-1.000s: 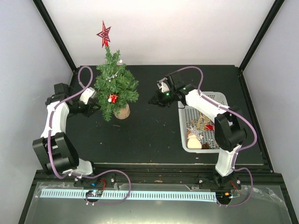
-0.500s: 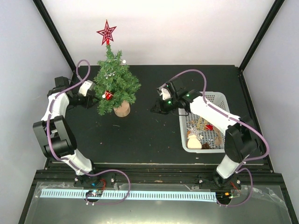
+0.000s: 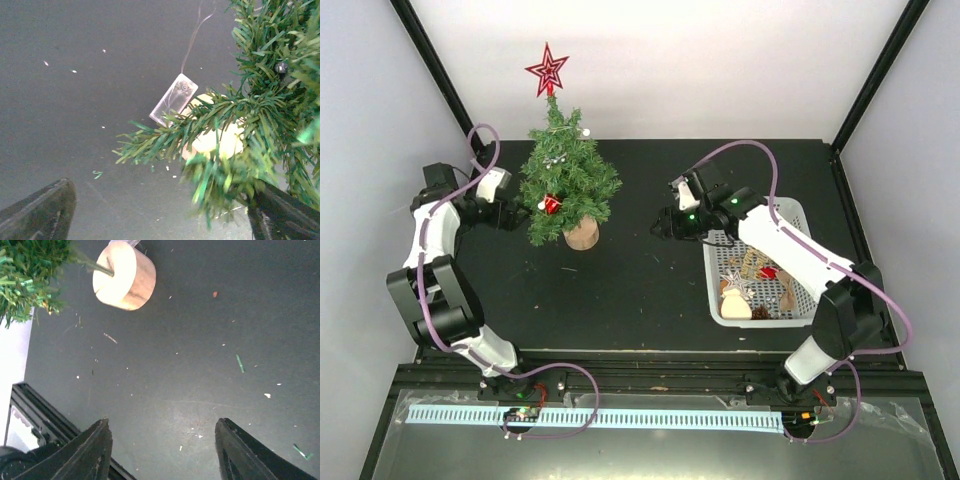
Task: Decorate the small christmas tree
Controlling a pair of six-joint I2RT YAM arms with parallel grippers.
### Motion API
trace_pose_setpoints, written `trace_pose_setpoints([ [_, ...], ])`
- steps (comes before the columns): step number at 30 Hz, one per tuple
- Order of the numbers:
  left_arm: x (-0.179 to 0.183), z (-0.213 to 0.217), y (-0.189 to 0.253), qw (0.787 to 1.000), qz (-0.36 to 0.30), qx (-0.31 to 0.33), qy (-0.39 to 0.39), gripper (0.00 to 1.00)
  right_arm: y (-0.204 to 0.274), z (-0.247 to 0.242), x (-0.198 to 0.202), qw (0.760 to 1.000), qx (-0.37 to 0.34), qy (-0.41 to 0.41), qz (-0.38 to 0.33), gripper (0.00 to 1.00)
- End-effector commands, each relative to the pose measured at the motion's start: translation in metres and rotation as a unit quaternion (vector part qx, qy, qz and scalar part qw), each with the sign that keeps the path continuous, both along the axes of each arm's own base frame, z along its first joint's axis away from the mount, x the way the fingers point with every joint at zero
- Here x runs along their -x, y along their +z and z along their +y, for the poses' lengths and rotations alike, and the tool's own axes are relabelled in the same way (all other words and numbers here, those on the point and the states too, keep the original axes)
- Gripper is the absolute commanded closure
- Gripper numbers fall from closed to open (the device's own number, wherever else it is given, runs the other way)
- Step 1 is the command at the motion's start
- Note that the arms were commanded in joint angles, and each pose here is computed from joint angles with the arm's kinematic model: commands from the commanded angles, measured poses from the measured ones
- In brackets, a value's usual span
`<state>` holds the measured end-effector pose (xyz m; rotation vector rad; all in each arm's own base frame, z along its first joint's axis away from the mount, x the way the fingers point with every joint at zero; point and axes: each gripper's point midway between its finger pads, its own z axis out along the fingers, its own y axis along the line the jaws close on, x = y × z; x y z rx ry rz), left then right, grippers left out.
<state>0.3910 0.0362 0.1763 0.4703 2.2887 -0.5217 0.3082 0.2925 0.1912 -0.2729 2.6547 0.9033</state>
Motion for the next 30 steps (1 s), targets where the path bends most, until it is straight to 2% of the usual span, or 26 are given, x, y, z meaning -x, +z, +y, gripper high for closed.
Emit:
trace_pose_setpoints([
  [1,0.006,0.011,0.036,0.999,-0.040,-0.006,0.015,0.03,0.025,-0.025,-0.008,0.998,0.029,-0.041,-0.037,0.40],
  [5,0.022,0.013,0.046,0.999,-0.040,-0.001,0.020,0.01,0.028,-0.047,-0.012,0.995,0.049,-0.075,-0.040,0.38],
  [9,0.037,0.020,0.056,0.998,-0.043,0.002,0.038,0.01,0.019,-0.097,-0.018,0.982,0.109,-0.151,-0.022,0.39],
  [14,0.056,0.022,0.062,0.998,-0.026,0.020,0.061,0.01,-0.015,-0.186,-0.016,0.947,0.178,-0.263,0.047,0.42],
  [20,0.073,0.003,0.070,0.996,-0.011,0.056,0.066,0.01,-0.060,-0.263,-0.010,0.895,0.248,-0.353,0.113,0.42],
  [25,0.083,-0.015,0.075,0.996,-0.013,0.072,0.053,0.01,-0.085,-0.295,-0.003,0.866,0.280,-0.390,0.140,0.39],
  [30,0.090,-0.024,0.081,0.996,-0.029,0.077,0.042,0.01,-0.103,-0.309,-0.002,0.851,0.295,-0.402,0.162,0.36],
])
